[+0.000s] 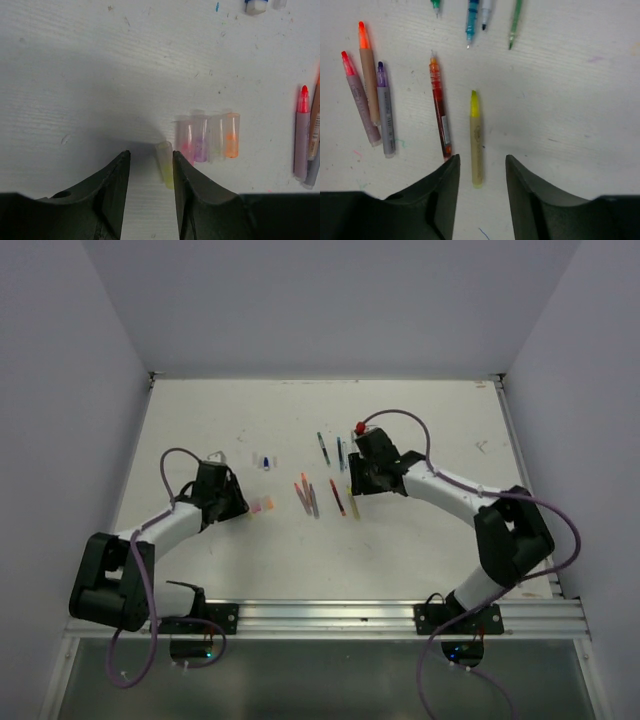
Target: Open the pen caps
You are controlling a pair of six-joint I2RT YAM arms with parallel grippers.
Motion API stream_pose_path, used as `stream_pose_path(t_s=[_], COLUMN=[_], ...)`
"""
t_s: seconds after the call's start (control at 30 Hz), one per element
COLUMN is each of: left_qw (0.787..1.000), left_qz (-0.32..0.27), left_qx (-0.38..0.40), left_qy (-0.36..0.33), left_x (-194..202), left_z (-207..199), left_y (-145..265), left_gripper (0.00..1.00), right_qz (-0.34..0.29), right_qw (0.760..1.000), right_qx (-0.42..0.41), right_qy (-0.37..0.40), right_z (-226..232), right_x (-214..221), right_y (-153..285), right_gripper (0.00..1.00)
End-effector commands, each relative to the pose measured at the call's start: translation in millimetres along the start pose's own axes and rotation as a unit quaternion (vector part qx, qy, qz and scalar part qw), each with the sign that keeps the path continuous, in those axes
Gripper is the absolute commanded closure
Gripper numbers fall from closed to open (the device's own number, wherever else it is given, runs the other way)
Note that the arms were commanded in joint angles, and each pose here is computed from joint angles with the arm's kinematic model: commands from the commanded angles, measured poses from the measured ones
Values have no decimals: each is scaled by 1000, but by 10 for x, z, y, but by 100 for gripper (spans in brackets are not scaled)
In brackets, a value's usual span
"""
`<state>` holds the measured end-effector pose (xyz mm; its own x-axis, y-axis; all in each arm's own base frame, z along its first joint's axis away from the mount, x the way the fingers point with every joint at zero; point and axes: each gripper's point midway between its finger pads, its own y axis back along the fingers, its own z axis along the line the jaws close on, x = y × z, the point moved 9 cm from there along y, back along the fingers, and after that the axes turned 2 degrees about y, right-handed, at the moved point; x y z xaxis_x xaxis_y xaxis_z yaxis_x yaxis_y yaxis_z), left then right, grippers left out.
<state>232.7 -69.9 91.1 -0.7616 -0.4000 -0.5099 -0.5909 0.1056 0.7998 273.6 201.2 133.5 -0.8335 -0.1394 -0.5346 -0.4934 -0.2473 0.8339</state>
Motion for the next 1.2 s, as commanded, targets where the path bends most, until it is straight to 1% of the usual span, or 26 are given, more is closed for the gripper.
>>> stream_pose_path(t_s=[0.0,0.03,0.07,0.1,0.13,0.17,0.23,0.27,0.3,0.33,0.37,0.4,0.43,0.5,0.57,0.6,0.63,0.67,0.73,0.8,0.87,0.93,0.97,1.03,1.1,1.17], left_qw=[1000,1000,1000,1000,999,999,999,998,998,998,998,997,996,994,992,990,988,987,985,982,978,976,976,973,974,974], left_qz=[-6,-16,-16,-16,-26,-26,-38,-42,-49,-55,-52,-52,-52,-53,-50,-42,-34,-27,-22,-18,-13,0,4,13,7,9], left_qx=[-14,-2,5,14,21,22,35,42,46,44,48,61,71,89,111,125,140,150,161,176,194,204,206,217,212,208], left_qy=[16,18,18,16,15,14,13,9,4,1,-6,-9,-10,-25,-39,-42,-46,-50,-61,-71,-72,-74,-72,-75,-81,-94], left_x=[56,22,19,8,-30,-24,-61,-83,-96,-97,-35,-19,-10,7,73,109,130,136,135,187,226,252,260,290,263,247], left_z=[71,40,26,1,-25,-25,-59,-110,-142,-164,-204,-239,-271,-392,-504,-534,-576,-609,-680,-726,-743,-778,-786,-821,-870,-935], left_y=[115,167,193,222,273,297,357,385,416,435,456,494,511,577,620,629,633,644,669,701,690,685,684,685,697,735], left_gripper=[56,56,55,55,54,54,53,52,52,51,49,48,47,46,45,44,44,44,44,44,44,44,44,44,44,44], right_qz=[-63,-81,-85,-71,-82,-73,-42,-37,-13,-7,-16,7,7,15,10,-17,-31,-27,-37,-28,5,37,57,48,20,29], right_qw=[994,990,986,984,979,973,967,963,959,952,934,923,909,891,864,853,836,825,809,797,778,762,743,725,716,693], right_qx=[82,97,116,132,147,163,169,148,156,170,208,236,253,279,300,310,321,336,345,359,389,395,401,378,371,396], right_qy=[-44,-60,-85,-94,-111,-149,-186,-223,-237,-254,-288,-304,-331,-358,-405,-419,-444,-453,-475,-484,-494,-512,-532,-573,-592,-602], right_z=[-216,-272,-360,-439,-518,-649,-791,-865,-912,-951,-1027,-1060,-1075,-1151,-1206,-1236,-1274,-1300,-1336,-1386,-1467,-1494,-1530,-1533,-1566,-1665], right_x=[-111,-127,-125,-53,-35,12,152,188,310,365,420,539,585,722,842,927,979,1095,1171,1241,1308,1376,1486,1496,1509,1532], right_y=[549,728,805,880,1012,1054,1143,1214,1226,1261,1314,1378,1413,1547,1634,1747,1776,1805,1866,1827,1729,1599,1537,1476,1449,1425], right_gripper=[52,47,43,38,35,29,29,29,29,29,29,29,29,30,30,29,29,21,20,19,17,15,15,16,18,19])
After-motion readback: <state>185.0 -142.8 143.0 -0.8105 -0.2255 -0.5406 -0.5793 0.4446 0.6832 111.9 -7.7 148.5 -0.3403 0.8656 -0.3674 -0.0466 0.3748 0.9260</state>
